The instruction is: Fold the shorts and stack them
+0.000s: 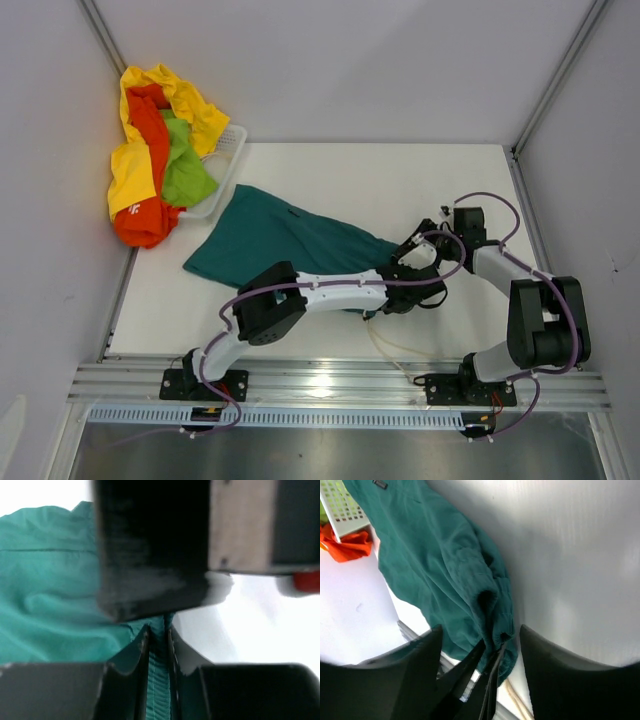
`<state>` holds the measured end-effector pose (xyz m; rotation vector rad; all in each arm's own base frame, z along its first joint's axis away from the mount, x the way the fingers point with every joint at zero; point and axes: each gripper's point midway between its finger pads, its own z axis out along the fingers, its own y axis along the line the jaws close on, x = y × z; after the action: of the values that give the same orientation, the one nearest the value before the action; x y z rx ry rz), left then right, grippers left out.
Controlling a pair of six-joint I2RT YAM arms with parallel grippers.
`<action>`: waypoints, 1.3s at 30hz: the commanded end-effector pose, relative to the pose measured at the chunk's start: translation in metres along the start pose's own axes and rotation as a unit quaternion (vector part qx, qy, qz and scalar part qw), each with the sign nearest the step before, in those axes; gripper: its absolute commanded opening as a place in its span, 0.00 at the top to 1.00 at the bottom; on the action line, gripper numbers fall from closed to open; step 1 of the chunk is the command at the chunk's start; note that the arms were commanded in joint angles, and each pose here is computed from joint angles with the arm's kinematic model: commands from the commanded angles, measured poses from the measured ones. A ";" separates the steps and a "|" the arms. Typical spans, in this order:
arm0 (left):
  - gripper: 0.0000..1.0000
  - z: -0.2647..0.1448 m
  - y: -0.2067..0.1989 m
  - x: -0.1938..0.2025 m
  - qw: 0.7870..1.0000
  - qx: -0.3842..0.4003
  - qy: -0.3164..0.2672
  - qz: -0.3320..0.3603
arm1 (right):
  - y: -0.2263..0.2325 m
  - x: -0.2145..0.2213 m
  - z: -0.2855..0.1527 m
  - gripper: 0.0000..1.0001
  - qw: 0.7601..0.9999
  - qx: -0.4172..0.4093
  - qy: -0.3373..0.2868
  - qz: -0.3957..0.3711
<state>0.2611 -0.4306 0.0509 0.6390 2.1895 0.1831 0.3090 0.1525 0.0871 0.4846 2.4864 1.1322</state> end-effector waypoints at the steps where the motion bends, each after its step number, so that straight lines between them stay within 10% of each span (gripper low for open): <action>1: 1.00 0.001 0.015 -0.006 0.999 0.039 0.018 -0.030 | 0.023 -0.017 -0.017 0.31 0.997 -0.036 -0.045 -0.045; 10: 1.00 -0.010 0.022 -0.020 0.993 0.096 0.020 -0.064 | 0.017 -0.012 -0.017 0.09 0.994 -0.057 -0.077 -0.052; 39: 1.00 -0.012 0.019 -0.034 0.990 0.107 0.011 -0.091 | 0.037 -0.006 0.027 0.15 0.992 -0.056 -0.111 0.035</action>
<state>0.2649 -0.4182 0.0619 0.6390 2.3465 -0.0394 0.3292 0.1741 0.0884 0.6846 2.2530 1.0707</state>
